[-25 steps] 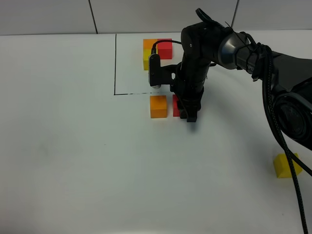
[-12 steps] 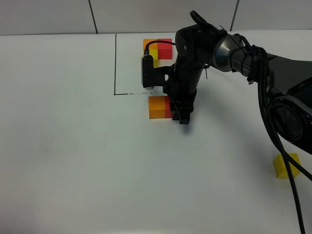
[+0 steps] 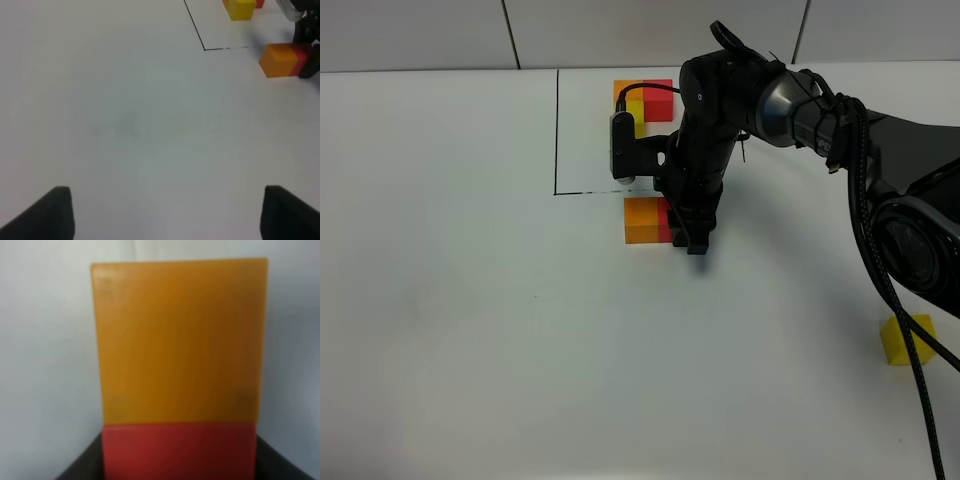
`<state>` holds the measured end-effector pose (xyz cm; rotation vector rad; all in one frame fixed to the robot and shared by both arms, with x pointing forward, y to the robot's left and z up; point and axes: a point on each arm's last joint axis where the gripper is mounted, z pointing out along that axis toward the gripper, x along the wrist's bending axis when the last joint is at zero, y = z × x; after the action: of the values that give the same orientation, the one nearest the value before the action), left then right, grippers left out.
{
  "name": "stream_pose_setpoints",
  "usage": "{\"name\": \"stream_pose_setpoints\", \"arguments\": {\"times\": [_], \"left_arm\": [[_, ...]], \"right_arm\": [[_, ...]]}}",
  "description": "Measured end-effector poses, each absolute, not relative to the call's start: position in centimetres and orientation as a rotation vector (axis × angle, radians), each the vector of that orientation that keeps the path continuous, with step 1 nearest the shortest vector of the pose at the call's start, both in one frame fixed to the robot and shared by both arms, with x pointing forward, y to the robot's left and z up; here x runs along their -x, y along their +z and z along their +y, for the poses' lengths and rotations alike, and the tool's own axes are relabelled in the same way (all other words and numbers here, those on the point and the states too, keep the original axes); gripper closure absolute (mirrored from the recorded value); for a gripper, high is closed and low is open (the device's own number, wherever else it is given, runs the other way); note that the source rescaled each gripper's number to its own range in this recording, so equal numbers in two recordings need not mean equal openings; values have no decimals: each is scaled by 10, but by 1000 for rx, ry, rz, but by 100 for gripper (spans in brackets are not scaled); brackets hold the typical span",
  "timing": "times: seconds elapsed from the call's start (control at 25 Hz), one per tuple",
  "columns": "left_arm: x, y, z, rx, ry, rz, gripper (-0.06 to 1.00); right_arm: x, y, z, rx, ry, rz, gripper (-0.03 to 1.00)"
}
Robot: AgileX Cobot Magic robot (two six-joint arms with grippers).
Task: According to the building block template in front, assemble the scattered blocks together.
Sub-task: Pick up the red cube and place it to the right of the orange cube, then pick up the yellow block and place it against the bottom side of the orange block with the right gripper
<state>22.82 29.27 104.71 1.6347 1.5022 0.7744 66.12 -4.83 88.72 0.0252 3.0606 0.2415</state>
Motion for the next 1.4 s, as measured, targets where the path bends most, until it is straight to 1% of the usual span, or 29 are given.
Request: {"name": "stream_pose_setpoints", "arguments": {"times": [0.52, 0.56, 0.6, 0.64, 0.8, 0.84, 0.88, 0.92, 1.0, 1.16, 1.28, 1.4], "left_arm": [[-228, 1047, 293, -1635, 774, 1502, 25], [-228, 1047, 293, -1635, 774, 1502, 25], [-228, 1047, 293, -1635, 774, 1502, 25], [-228, 1047, 293, -1635, 774, 1502, 25], [-228, 1047, 293, -1635, 774, 1502, 25], [-228, 1047, 293, -1635, 774, 1502, 25], [-228, 1047, 293, -1635, 774, 1502, 25], [-228, 1047, 293, -1635, 774, 1502, 25], [-228, 1047, 293, -1635, 774, 1502, 25], [-228, 1047, 293, -1635, 774, 1502, 25], [-228, 1047, 293, -1635, 774, 1502, 25], [-228, 1047, 293, -1635, 774, 1502, 25]], "right_arm": [[-661, 887, -48, -26, 242, 3059, 94], [-661, 887, -48, -26, 242, 3059, 93], [-662, 888, -49, -29, 243, 3058, 88], [-662, 889, -49, -33, 248, 3051, 80], [-663, 894, -51, -112, 254, 3046, 25], [-663, 895, -53, -146, 238, 3051, 14], [-663, 895, -56, -190, 215, 3060, 5], [-663, 898, -61, -241, 200, 3066, 1], [-664, 905, -77, -383, 164, 3078, -3], [-657, 922, -115, -685, 126, 3054, -1], [-638, 933, -147, -936, 119, 2960, 1], [-609, 947, -178, -1231, 153, 2779, 1]]}}
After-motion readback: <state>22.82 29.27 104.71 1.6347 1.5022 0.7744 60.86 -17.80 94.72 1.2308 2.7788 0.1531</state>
